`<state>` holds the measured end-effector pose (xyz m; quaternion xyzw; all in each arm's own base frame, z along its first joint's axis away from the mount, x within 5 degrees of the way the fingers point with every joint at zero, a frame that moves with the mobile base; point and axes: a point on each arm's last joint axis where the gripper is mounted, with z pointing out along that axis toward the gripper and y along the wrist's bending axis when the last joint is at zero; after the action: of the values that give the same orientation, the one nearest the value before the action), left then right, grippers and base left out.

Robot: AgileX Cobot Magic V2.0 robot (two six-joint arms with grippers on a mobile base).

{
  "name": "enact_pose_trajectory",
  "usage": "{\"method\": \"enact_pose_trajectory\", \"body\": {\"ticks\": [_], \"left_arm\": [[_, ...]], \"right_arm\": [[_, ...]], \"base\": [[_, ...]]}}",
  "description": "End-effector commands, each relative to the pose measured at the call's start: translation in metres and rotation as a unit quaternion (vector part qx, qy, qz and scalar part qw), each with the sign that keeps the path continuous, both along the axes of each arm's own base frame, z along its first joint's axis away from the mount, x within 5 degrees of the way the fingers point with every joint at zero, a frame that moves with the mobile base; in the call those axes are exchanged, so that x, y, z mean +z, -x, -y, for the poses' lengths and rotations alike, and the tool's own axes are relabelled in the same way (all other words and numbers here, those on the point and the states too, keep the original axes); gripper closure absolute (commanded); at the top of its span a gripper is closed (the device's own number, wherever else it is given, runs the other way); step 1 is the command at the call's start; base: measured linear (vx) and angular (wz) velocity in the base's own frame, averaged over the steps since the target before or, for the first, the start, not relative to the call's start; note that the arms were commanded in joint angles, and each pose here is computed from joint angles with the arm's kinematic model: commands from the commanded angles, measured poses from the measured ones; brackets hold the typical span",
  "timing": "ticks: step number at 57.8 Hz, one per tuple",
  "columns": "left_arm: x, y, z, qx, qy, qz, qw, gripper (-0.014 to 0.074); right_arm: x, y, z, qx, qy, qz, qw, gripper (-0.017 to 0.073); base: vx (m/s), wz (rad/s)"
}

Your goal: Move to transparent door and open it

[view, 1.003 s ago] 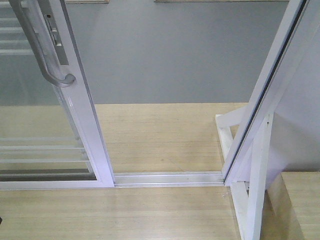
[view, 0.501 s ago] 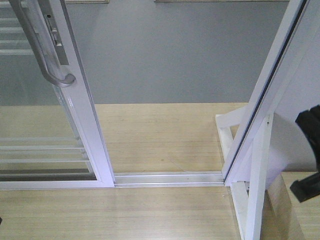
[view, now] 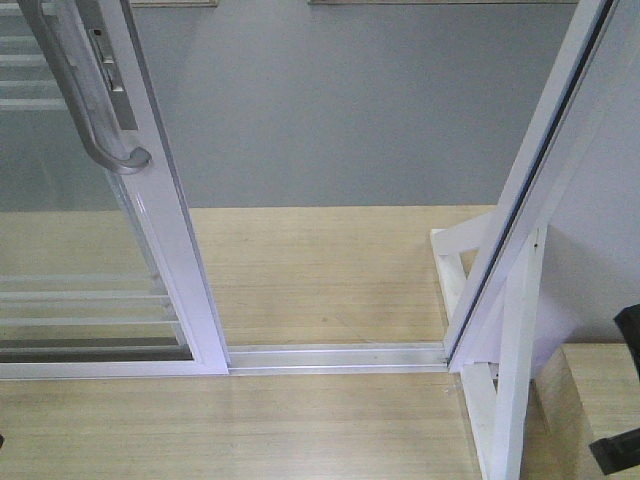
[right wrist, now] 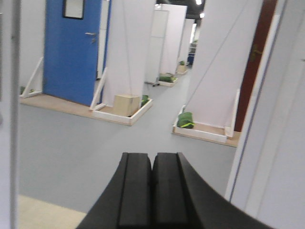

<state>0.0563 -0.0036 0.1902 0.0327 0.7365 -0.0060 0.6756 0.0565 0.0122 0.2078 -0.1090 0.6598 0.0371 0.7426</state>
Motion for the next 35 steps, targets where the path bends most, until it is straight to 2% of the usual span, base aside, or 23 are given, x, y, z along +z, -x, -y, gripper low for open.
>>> {"method": "enact_pose_trajectory", "body": {"ticks": [1,8,35], "left_arm": [[-0.0013,-0.0006,-0.0005,0.002,0.012,0.035,0.999,0.0594],[-0.0013,-0.0006,-0.0005,0.002,0.012,0.035,0.999,0.0594],[-0.0013,-0.0006,-0.0005,0.002,0.012,0.035,0.999,0.0594]], "right_arm": [[0.0037,0.0022,0.0048,-0.036,-0.022,0.043,0.998,0.0559],[0.0030,0.0019,0.0081,-0.064,-0.030,0.038,0.997,0.0559],[-0.0009,0.0013,0.0078,-0.063,-0.028,0.017,0.997,0.0559]], "base": [[0.00,0.00],[0.00,0.00],[0.00,0.00]]}}
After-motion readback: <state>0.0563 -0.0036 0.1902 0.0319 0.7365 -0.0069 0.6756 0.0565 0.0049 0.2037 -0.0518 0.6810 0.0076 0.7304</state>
